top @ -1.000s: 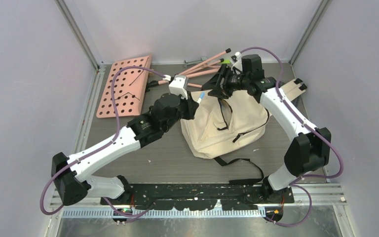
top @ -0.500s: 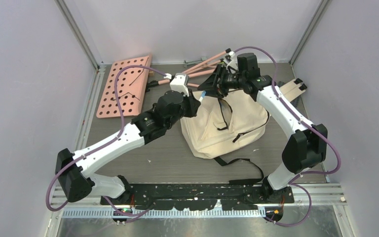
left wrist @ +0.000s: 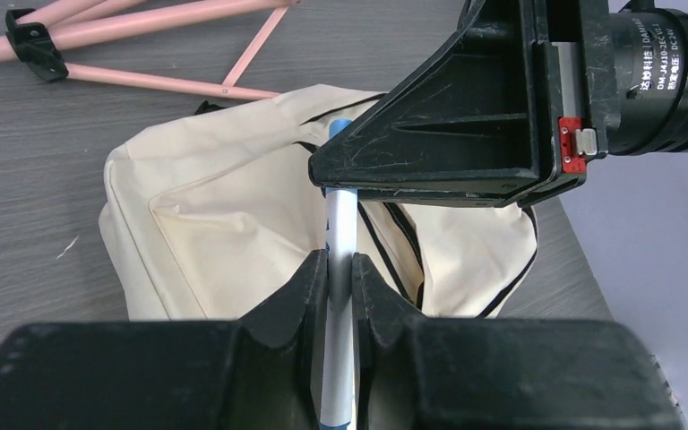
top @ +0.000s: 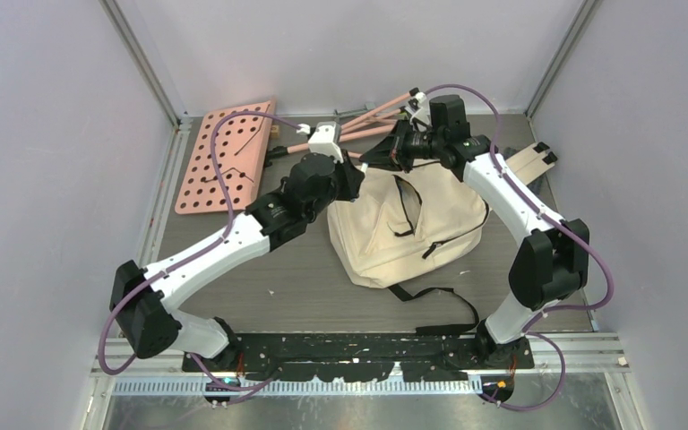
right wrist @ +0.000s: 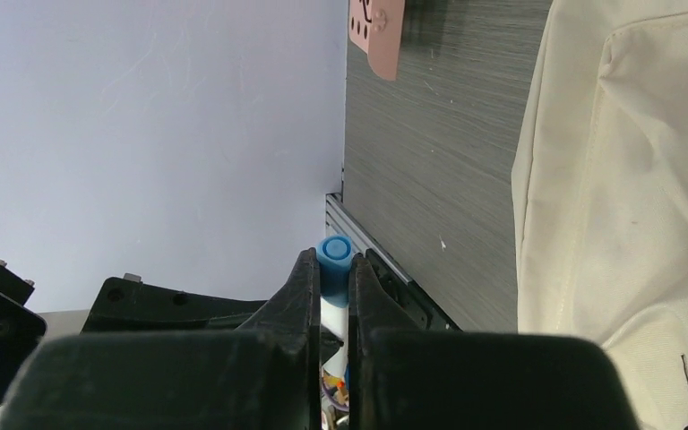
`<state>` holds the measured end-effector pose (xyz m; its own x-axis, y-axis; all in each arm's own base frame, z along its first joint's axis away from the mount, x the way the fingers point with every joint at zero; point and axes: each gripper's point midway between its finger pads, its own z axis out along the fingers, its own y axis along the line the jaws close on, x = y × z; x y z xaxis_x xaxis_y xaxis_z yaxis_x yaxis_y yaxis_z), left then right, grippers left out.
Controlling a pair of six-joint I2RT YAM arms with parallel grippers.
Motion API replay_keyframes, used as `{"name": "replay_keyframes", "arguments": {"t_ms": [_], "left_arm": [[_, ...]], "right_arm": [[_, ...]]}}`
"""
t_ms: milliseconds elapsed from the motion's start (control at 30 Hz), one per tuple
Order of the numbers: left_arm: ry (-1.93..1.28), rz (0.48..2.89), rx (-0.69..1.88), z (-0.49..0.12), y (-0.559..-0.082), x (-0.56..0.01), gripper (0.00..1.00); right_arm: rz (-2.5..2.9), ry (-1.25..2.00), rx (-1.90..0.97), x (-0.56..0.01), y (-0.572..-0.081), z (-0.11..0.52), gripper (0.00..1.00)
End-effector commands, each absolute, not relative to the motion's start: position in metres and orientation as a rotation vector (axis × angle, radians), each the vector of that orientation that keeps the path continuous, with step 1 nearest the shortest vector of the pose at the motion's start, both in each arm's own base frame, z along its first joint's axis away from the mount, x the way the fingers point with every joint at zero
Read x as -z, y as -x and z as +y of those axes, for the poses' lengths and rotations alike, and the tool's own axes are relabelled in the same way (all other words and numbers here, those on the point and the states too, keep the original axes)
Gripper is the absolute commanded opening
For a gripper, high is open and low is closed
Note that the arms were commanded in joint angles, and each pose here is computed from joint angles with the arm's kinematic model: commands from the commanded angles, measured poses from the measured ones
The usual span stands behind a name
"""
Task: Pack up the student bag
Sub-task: Place the stationery in the student bag.
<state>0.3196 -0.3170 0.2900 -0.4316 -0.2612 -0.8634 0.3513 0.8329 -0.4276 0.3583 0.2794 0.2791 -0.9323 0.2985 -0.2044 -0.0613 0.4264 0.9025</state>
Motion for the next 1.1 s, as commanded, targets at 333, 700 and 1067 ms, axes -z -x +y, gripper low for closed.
{"name": "replay_keyframes", "arguments": {"t_ms": [333,700,1067], "left_arm": [[-0.021,1.949,0.742,-0.298,-0.336,-0.29,0.73],[0.111,2.25,0.815,-0.249,-0.339,-0.194,0.76],[0.051,2.43,0.801,-0.254,-0.337,-0.136,0.69]], "right_arm": [[2.227,-0.282,-1.081,-0.28,-0.406,0.187,0.01],[2.401,-0.066,-0.623,-0.218,-0.41,0.122,0.01],[2.4,0.019,-0.659,-0.182,-0.416,0.132,0.01]]}}
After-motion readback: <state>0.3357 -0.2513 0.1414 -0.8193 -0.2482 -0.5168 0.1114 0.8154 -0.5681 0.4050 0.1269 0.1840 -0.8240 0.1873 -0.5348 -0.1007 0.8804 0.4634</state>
